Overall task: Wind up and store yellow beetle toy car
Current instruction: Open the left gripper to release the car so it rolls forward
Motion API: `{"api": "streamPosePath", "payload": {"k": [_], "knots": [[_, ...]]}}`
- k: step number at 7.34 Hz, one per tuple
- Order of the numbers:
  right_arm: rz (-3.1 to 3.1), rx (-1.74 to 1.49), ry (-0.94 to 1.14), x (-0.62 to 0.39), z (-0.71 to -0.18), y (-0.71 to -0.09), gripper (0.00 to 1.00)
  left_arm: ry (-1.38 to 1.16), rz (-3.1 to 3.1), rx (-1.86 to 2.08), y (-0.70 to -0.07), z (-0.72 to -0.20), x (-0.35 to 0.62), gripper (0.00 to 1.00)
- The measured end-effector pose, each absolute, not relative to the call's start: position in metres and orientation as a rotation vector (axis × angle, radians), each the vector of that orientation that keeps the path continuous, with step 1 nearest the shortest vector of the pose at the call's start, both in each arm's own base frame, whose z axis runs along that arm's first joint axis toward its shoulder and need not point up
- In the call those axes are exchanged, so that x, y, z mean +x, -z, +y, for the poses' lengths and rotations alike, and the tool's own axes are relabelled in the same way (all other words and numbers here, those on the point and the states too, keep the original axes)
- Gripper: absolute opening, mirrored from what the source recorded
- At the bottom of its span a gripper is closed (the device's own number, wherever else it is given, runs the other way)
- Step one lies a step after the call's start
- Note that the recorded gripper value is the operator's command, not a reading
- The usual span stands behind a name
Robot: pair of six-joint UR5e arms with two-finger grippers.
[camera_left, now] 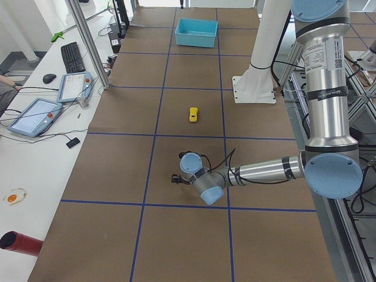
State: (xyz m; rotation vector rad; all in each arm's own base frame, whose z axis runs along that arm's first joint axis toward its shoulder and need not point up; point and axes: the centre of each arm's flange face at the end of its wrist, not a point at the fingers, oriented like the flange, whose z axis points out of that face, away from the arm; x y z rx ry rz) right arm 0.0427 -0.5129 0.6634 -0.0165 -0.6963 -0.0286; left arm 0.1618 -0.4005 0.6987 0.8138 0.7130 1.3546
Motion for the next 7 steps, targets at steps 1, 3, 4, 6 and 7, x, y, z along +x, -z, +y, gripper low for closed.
{"api": "streamPosePath", "payload": {"k": [1, 3, 4, 6, 7], "knots": [[-0.696, -0.017, 0.029, 0.043, -0.513, -0.663, 1.0, -1.351, 0.711, 0.818, -0.696, -0.402, 0.161, 1.0], [-0.696, -0.019, 0.028, 0.043, -0.513, -0.664, 1.0, -1.335, 0.708, 0.832, -0.686, -0.406, 0.159, 1.0], [-0.696, -0.019, 0.028, 0.043, -0.513, -0.665, 1.0, -1.3, 0.718, 0.838, -0.674, -0.409, 0.16, 1.0], [-0.696, -0.019, 0.028, 0.043, -0.513, -0.665, 1.0, -1.22, 0.747, 0.844, -0.648, -0.414, 0.163, 1.0], [-0.696, -0.019, 0.028, 0.043, -0.513, -0.665, 1.0, -1.176, 0.763, 0.84, -0.636, -0.417, 0.165, 1.0]]}}
